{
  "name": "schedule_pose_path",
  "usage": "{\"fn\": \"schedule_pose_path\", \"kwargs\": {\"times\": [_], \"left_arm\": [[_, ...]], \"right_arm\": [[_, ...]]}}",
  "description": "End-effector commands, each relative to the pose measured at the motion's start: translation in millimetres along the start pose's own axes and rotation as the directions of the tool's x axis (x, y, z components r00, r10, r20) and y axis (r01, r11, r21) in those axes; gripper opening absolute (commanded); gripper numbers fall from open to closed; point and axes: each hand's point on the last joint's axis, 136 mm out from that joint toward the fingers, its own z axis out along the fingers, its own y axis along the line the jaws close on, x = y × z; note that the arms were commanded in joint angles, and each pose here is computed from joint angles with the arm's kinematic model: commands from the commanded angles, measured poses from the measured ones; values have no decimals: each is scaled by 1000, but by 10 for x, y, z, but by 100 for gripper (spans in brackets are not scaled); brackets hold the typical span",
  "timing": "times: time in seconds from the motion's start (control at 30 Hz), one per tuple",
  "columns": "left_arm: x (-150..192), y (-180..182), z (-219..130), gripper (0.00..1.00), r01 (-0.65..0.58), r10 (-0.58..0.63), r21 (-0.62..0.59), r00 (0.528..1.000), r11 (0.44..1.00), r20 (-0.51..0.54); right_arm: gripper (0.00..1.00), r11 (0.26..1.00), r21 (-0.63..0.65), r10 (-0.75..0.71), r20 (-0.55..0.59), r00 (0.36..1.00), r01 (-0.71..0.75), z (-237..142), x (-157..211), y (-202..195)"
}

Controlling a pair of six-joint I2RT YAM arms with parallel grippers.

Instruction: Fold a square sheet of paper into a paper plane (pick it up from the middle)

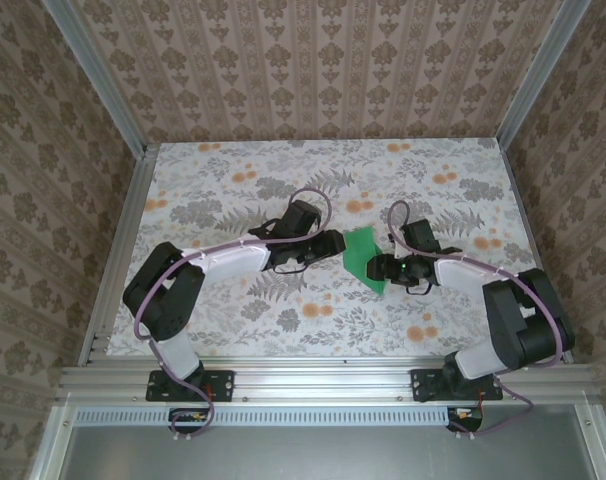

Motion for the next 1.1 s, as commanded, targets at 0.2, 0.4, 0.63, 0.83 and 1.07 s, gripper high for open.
{"fn": "schedule_pose_path", "kwargs": {"times": [0.2, 0.4, 0.63, 0.83, 1.07], "left_arm": [[-2, 46, -64, 60, -9, 9, -24, 1000, 1000, 3], [42, 75, 22, 54, 1, -2, -24, 1000, 1000, -23], [52, 94, 166, 49, 29, -30, -21, 998, 999, -46], [51, 87, 319, 45, 42, -44, -20, 997, 999, -69], [62, 49, 445, 41, 49, -50, -18, 995, 999, -88]], "right_arm": [[65, 995, 56, -86, -7, 996, 86, 87, -56, 85], [76, 995, 87, -55, 63, 997, 49, -21, -220, 91], [71, 998, -48, 36, 51, 998, -34, 178, -232, 269], [62, 995, -101, 1, 68, 998, 6, 213, -280, 448], [53, 998, 8, -57, 51, 997, 57, 305, -238, 382]]}}
